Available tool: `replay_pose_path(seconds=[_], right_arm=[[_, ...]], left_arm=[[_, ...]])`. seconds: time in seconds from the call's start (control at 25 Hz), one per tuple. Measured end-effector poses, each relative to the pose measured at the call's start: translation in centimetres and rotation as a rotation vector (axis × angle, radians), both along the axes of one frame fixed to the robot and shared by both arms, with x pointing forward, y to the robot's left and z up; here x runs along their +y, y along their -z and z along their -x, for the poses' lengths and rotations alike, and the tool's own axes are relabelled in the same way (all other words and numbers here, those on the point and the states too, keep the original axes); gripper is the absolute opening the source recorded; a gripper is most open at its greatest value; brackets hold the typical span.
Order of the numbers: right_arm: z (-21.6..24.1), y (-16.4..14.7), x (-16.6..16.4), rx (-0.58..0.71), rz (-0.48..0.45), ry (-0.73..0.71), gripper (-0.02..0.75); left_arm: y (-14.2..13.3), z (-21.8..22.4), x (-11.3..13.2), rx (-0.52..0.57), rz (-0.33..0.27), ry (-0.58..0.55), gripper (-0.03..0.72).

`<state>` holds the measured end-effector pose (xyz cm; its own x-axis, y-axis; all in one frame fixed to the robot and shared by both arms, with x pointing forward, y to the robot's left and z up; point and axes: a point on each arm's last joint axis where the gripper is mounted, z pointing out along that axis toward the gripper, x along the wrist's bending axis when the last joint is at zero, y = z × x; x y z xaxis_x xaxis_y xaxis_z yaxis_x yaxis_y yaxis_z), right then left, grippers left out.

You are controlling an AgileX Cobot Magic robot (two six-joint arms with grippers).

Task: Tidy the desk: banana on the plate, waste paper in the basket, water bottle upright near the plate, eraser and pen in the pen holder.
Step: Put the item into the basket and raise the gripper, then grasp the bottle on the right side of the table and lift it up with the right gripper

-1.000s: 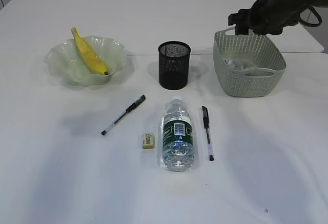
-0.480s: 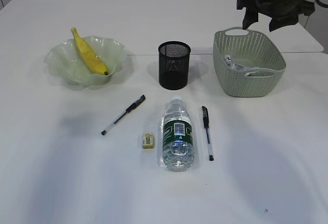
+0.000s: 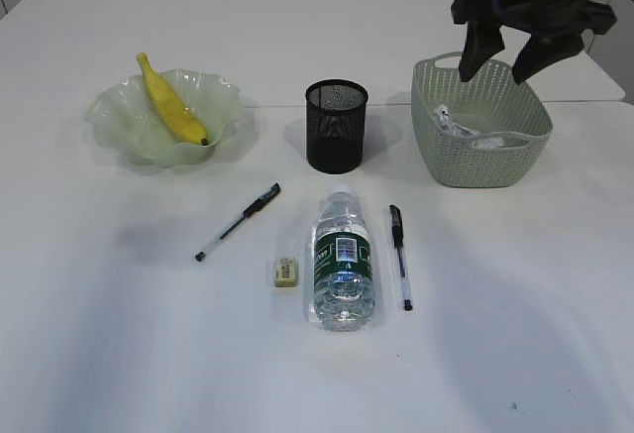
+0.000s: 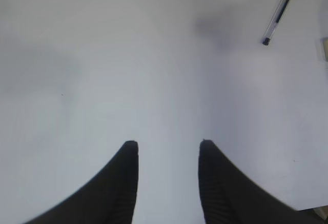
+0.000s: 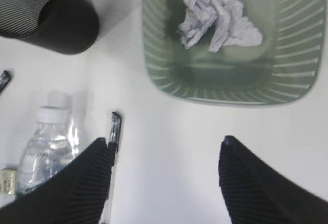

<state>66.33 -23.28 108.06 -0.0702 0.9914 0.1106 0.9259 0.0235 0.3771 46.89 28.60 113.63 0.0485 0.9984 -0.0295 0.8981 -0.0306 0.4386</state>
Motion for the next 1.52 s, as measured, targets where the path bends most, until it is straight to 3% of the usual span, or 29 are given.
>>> replay_pose_path(seconds=[0.36, 0.88, 1.24, 1.52], right_arm=[[2.5, -1.0, 7.0, 0.009, -0.019, -0.170, 0.483], [3.8, -1.3, 9.8, 0.033, -0.051, -0.168, 0.482], [1.8, 5.0, 13.0, 0.138, -0.103, -0.099, 0.487], [0.6, 9.7, 13.7, 0.217, -0.090, -0.079, 0.564]], left_arm=[[0.0, 0.0, 0.0, 0.004, 0.001, 0.000, 0.276], [0.1, 0.1, 0.0, 0.015, 0.003, 0.001, 0.276], [0.1, 0.1, 0.0, 0.015, 0.005, 0.001, 0.275], [0.0, 0.1, -0.1, 0.009, 0.007, 0.001, 0.275]])
